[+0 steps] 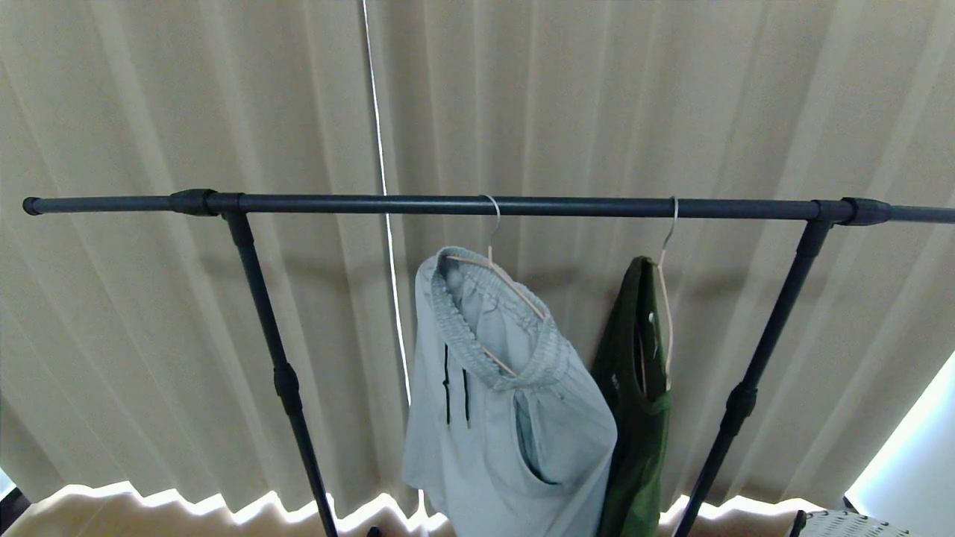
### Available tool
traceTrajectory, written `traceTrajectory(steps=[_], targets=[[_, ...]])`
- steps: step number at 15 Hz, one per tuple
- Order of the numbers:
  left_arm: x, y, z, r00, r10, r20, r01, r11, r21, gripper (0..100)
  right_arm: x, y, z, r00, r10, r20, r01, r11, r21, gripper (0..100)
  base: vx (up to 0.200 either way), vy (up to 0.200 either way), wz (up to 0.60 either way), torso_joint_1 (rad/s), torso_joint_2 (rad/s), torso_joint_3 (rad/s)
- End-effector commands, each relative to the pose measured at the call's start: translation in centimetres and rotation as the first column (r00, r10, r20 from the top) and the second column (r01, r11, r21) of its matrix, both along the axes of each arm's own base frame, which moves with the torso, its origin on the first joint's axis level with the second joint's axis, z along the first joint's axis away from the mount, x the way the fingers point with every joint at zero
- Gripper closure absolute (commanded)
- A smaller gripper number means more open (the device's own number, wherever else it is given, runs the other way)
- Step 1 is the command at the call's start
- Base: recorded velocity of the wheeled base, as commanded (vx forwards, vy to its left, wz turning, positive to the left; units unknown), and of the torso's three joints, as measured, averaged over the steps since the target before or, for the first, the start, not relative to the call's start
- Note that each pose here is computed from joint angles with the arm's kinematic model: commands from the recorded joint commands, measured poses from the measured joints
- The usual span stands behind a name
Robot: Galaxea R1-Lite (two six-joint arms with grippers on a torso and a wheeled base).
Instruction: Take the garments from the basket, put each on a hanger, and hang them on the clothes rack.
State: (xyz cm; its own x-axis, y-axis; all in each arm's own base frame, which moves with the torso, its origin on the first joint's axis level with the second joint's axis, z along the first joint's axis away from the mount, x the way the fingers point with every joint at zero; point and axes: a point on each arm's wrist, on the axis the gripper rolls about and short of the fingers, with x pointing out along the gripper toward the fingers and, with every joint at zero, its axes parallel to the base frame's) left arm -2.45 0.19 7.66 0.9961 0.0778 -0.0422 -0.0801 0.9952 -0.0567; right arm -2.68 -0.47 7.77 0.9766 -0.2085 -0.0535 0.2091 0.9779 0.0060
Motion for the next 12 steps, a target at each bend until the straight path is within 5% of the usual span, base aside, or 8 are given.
traceTrajectory(steps=[1,12], targets=[[0.02,0.00,0.00,1.000,0.003,-0.001,-0.003,1.000,0.007,0,-0.01,0.00,0.00,1.000,0.000,0.001,0.000,1.000,-0.001,0,0.000,0.000,0.00,0.000,0.00,0.000],[0.03,0.02,-0.04,1.000,0.009,-0.003,-0.009,1.000,0.005,0,0.01,0.16,-0.03,0.997,0.073,-0.007,-0.073,0.997,-0.022,0,0.000,0.000,0.00,0.000,0.00,0.000]])
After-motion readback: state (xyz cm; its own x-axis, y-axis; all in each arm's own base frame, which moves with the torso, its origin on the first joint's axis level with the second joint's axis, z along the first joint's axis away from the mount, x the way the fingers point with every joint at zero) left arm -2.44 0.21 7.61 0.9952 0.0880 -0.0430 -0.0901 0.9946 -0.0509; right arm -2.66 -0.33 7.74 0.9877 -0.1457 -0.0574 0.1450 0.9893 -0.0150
